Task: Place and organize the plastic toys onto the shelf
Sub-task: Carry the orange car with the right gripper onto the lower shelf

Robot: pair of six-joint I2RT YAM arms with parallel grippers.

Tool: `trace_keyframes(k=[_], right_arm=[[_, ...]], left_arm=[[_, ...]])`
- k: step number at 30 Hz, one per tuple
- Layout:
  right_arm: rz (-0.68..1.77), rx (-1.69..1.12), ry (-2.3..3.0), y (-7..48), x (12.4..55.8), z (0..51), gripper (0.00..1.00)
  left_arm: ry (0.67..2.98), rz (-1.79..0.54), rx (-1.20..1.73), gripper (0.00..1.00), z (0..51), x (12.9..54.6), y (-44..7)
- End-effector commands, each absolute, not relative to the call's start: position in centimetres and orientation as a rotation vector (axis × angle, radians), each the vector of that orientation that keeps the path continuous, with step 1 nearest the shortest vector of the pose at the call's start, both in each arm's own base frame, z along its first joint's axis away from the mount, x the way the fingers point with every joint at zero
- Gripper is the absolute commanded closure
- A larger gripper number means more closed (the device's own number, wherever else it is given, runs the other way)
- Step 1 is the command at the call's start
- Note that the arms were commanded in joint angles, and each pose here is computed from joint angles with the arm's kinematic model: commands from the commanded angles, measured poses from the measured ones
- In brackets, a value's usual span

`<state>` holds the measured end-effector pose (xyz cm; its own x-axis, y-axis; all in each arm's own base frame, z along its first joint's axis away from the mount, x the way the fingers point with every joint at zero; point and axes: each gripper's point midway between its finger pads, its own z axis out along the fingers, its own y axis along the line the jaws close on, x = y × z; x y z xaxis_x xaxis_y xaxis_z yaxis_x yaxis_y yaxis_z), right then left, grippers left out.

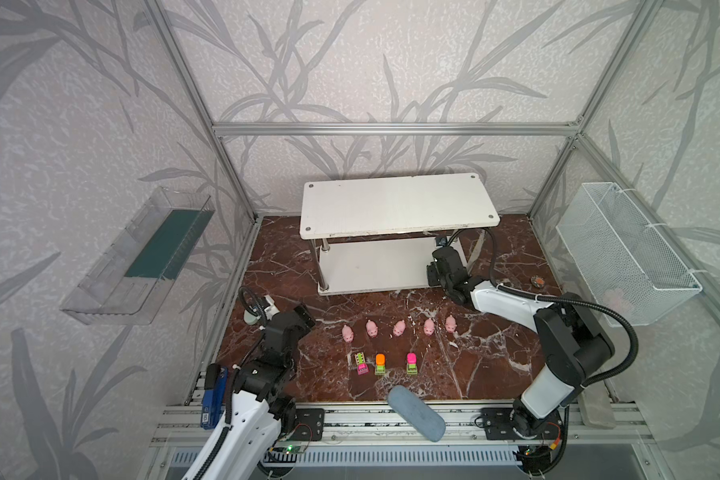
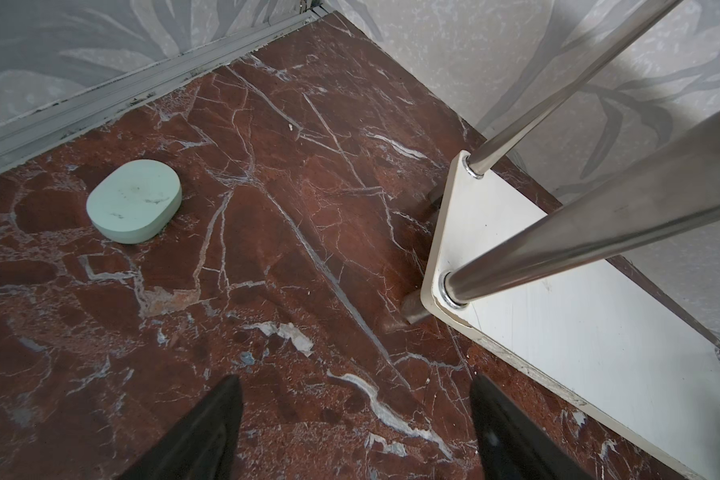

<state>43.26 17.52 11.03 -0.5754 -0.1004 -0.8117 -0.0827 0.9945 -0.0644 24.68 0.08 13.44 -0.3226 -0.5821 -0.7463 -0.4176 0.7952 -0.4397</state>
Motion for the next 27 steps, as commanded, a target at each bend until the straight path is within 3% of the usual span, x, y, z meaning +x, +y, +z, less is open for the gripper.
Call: trace_keyframes(k=[1,27], right_arm=[[-0.034,-0.102,2.170,17.3,44.5,11.3,0.80],[-0.065,-0.063,2.199,16.3,45.6,10.4,0.65]], left_arm=[[1.953,-0.193,-0.772,0.16,13.1,24.5,0.4],[1.955,-0.191,-0.773,0.16,12.9,24.6,0.3]])
